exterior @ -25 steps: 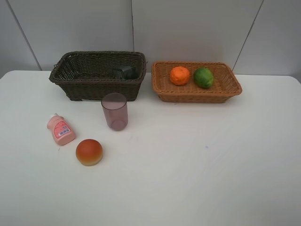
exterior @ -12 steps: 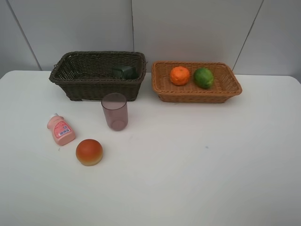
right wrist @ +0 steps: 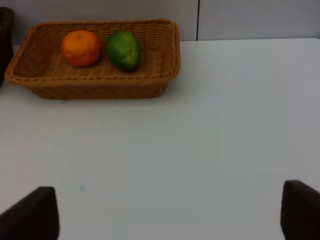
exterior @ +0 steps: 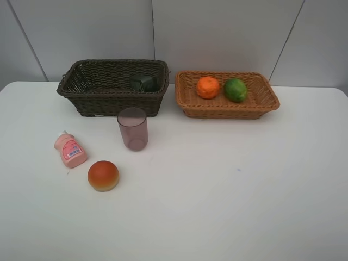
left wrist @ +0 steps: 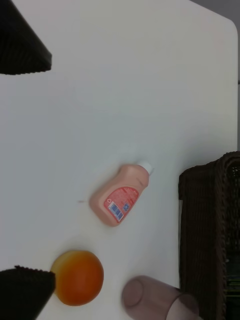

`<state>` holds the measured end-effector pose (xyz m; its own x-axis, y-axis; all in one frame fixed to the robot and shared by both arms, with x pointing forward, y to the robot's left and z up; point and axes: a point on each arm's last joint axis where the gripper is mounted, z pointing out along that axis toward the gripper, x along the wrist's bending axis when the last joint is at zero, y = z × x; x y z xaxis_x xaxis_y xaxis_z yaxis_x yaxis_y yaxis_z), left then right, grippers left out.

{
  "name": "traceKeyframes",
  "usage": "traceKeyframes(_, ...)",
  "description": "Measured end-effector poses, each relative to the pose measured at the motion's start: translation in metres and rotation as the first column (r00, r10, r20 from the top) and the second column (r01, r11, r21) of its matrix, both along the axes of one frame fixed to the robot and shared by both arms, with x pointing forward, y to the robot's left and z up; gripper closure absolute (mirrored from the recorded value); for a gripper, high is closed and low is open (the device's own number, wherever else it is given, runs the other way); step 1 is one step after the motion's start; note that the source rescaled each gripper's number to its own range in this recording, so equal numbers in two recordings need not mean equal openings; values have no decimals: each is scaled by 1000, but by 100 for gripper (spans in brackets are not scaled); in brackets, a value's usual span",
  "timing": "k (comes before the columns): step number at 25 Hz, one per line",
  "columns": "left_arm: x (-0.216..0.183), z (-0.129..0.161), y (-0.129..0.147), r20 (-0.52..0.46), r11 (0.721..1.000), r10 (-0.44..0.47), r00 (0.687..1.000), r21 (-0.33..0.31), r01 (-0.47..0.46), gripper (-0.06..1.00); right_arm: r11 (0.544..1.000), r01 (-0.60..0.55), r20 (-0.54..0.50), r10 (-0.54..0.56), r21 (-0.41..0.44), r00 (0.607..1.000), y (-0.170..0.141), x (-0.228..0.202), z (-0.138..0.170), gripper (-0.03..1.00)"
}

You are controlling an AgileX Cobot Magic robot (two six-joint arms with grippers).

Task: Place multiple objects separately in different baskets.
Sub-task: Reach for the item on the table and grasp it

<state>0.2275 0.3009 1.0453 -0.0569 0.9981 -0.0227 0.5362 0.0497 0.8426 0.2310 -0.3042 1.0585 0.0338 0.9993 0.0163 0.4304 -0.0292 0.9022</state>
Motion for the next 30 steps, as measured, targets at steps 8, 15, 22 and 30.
traceKeyframes(8, 0, 0, 0, 0, 1000, 0, 1000, 0, 0, -5, 999, 45, 1, -45, 3, 999, 1, 0, 0, 2)
traceKeyframes(15, 0, 0, 0, 0, 1000, 0, 1000, 0, 0, -5, 999, 43, 1, -43, 6, 999, 1, 0, 0, 2)
traceKeyframes(22, 0, 0, 0, 0, 1000, 0, 1000, 0, 0, -5, 999, 43, 1, -43, 10, 999, 1, 0, 0, 2)
traceKeyframes(30, 0, 0, 0, 0, 1000, 0, 1000, 0, 0, -5, 999, 29, 0, -29, 38, 1000, 3, 0, 0, 2)
